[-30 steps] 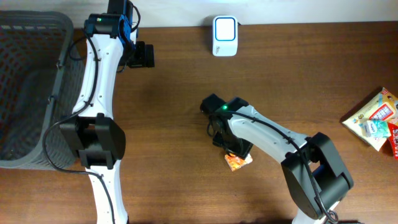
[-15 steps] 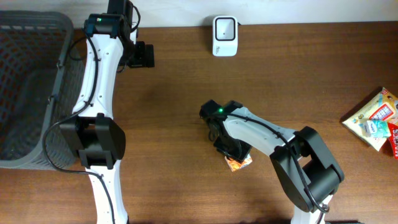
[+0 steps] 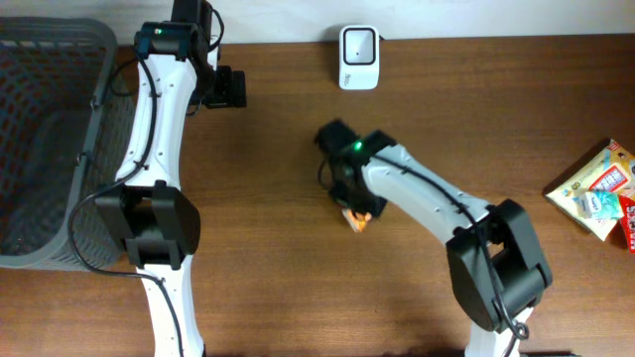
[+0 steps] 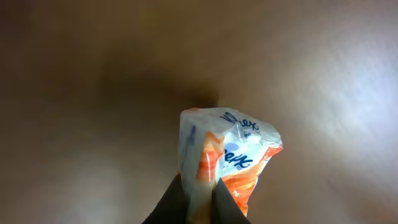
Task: Scan the item barcode
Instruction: 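Lift the orange pack toward the scanner with the right gripper, then release the orange pack near the scanner and withdraw the right gripper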
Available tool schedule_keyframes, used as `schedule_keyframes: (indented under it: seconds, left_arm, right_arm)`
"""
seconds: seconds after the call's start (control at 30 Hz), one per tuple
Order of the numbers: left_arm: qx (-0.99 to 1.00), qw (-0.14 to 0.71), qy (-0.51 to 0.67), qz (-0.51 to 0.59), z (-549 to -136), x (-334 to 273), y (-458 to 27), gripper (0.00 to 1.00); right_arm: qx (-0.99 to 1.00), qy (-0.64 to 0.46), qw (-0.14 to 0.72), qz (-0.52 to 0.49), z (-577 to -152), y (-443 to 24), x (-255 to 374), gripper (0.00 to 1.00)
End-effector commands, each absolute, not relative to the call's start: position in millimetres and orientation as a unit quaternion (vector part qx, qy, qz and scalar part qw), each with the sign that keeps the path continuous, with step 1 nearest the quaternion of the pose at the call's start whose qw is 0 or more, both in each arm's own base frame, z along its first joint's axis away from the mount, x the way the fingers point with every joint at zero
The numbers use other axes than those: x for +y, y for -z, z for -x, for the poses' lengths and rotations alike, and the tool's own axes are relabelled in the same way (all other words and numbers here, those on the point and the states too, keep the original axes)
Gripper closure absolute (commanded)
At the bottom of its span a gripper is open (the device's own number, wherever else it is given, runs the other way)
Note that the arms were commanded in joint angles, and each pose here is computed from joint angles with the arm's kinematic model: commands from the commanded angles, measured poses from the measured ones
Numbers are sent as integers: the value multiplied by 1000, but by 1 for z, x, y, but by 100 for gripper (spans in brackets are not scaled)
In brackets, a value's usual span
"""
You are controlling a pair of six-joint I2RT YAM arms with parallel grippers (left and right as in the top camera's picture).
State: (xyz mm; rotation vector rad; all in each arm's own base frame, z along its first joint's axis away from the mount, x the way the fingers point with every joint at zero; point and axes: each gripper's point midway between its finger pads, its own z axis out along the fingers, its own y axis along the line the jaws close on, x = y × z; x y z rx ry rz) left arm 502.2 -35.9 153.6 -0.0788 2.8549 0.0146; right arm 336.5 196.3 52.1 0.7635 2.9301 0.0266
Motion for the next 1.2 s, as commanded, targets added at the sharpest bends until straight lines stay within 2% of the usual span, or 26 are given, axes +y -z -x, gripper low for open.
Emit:
schedule_keyframes:
  seconds: [0.0,0.1,0.2,0.33,0.43,0.53,0.67,0.7,0.73,0.87,1.03,1.1,1.17]
  left_arm:
    - [989,146,-4,29,-502,-37,-157,1]
    - [989,146,-4,29,-502,-37,-157,1]
    - [989,146,-4,29,-502,-37,-157,1]
    - [989,146,-4,29,-502,-37,-157,1]
    - [989,146,-4,29,-502,-37,-157,1]
    - [989,146,-4,29,-502,-37,-157,1]
    - [989,146,-4,29,-502,-37,-157,1]
    - [989,146,-4,29,-502,-37,-157,1]
    - [989,146,-4,29,-502,-37,-157,1]
    - [989,147,-4,29,-502,-37,-157,1]
    - [988,150,-3,29,-504,-38,-157,1]
    - [989,139,35,25,-500,-51,-157,1]
    - [989,89,119,16,-477,-80,-156,1]
  right_arm:
    - [970,-68,103,-211,-380,-65,203,96]
    - [963,-135,145,-183,-416,-73,215,93]
    - [963,-143,172,-150,-429,-74,218,72]
    - [974,-119,161,-104,-421,-68,213,43]
    - [982,-91,141,-82,-409,-63,203,30]
    - [984,-81,122,-105,-404,-75,184,30]
    - [977,-71,123,-160,-413,-121,134,27]
    - [973,-68,123,-181,-415,-133,116,20]
    - [970,-64,121,-203,-417,-143,97,2]
    - [952,-50,115,-279,-420,-154,29,2]
    - [936,-49,100,-333,-415,-150,-15,2]
    - [933,-49,103,-342,-415,-150,-23,2]
    - [930,-49,104,-348,-415,-150,-29,2]
